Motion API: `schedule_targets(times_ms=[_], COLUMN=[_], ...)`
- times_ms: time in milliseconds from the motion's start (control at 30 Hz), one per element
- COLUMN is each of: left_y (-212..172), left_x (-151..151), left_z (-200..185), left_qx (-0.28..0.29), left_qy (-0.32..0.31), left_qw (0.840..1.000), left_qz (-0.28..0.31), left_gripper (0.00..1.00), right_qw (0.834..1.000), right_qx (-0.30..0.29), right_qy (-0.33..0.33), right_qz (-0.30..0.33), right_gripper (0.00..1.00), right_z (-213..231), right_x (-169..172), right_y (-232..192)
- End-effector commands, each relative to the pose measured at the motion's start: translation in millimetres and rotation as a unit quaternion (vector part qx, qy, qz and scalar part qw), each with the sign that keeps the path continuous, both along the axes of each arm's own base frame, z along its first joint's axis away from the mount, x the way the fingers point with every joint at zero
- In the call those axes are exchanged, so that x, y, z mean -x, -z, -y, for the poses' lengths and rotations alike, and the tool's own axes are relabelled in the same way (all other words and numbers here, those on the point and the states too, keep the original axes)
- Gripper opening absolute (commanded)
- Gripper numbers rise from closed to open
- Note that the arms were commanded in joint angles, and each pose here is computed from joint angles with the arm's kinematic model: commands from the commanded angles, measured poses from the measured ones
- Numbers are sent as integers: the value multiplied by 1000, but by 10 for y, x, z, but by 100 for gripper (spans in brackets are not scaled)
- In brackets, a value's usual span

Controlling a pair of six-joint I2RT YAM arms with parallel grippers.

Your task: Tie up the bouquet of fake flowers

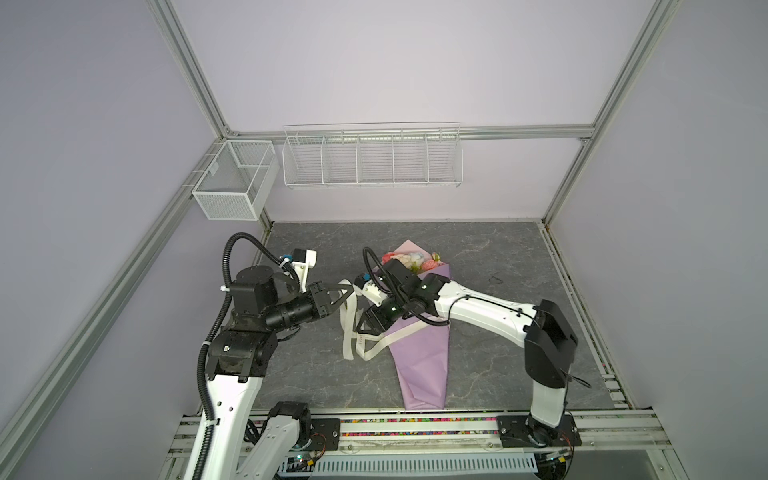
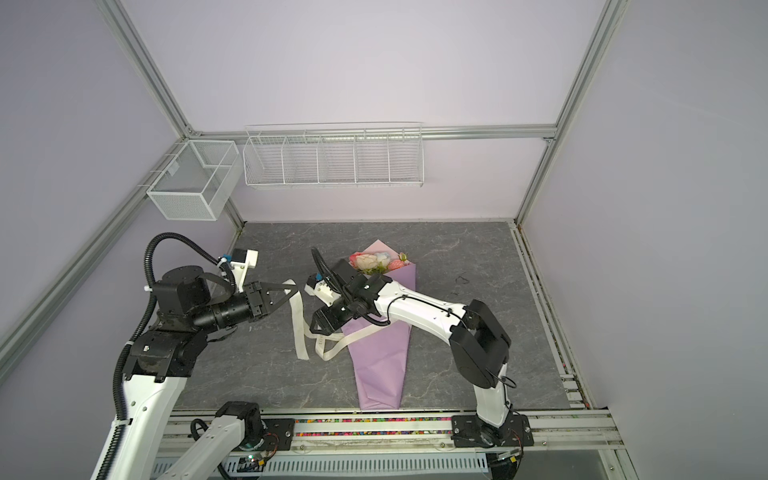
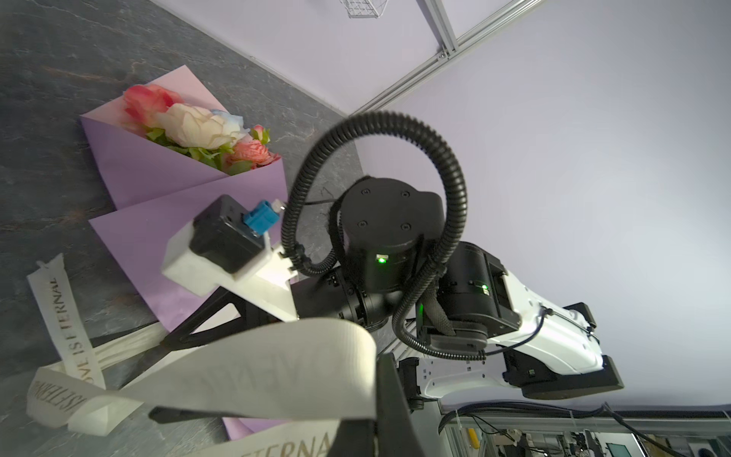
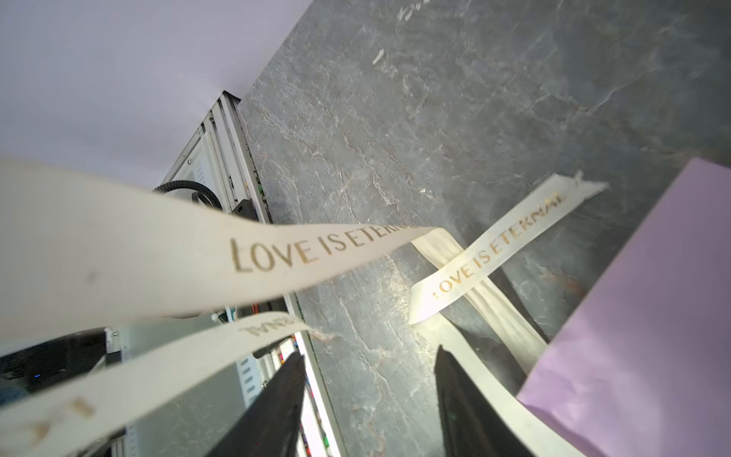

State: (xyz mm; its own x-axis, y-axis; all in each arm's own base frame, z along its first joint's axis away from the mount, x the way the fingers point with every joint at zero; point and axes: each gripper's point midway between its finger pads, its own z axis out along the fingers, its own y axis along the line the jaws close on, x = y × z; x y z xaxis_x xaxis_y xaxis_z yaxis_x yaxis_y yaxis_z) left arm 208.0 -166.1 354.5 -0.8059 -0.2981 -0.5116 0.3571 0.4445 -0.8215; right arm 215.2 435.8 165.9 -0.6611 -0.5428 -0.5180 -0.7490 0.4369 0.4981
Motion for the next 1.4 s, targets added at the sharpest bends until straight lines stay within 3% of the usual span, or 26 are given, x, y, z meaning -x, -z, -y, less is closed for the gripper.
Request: schedule_targets(times_ms=[0,133,233,333,400,433,467,567,800,967,1067,1167,1267,1367], left_y=[-183,-17,74,126,167,185,210,297,403,457,480,511,547,551], left_x=[-25,-92,-201,-277,-295,-299,-298,-280,-212,-217,-210,-212,-207,-181], left_z=[157,462,597,650,663,661,661,642,582,585,582,569,555,459], left_qx=[10,-29,-44,-40,-36,-36,-38,-47,-61,-66,-66,-70,-80,-109], left_qy=[26,44,24,11,8,6,5,3,-1,0,0,-4,-5,-16], left_qw=[999,999,999,999,999,999,999,998,997,996,996,995,994,992], left_qz=[17,1,-7,-16,-22,-26,-30,-41,-52,-59,-61,-64,-68,-63], left_gripper=[0,0,0,0,0,0,0,0,0,0,0,0,0,28], right_qw=[995,983,974,964,957,957,957,955,950,949,948,948,952,963], right_qx=[-62,-103,-122,-184,-218,-221,-220,-217,-216,-237,-245,-253,-249,-224], right_qy=[62,123,146,132,120,112,105,92,96,74,67,63,46,11], right_qz=[54,94,122,136,146,148,155,179,204,193,189,184,173,150], right_gripper=[59,60,60,65,67,69,77,83,85,74,62,31,14,8], right_z=[292,711,957,1057,1050,1031,1004,828,425,255,244,257,304,400], right_x=[-215,-236,-141,53,150,198,227,210,-91,-84,-59,-13,90,286], right_y=[-415,-641,-779,-1009,-1151,-1114,-1096,-1153,-1211,-1190,-1186,-1202,-1167,-983])
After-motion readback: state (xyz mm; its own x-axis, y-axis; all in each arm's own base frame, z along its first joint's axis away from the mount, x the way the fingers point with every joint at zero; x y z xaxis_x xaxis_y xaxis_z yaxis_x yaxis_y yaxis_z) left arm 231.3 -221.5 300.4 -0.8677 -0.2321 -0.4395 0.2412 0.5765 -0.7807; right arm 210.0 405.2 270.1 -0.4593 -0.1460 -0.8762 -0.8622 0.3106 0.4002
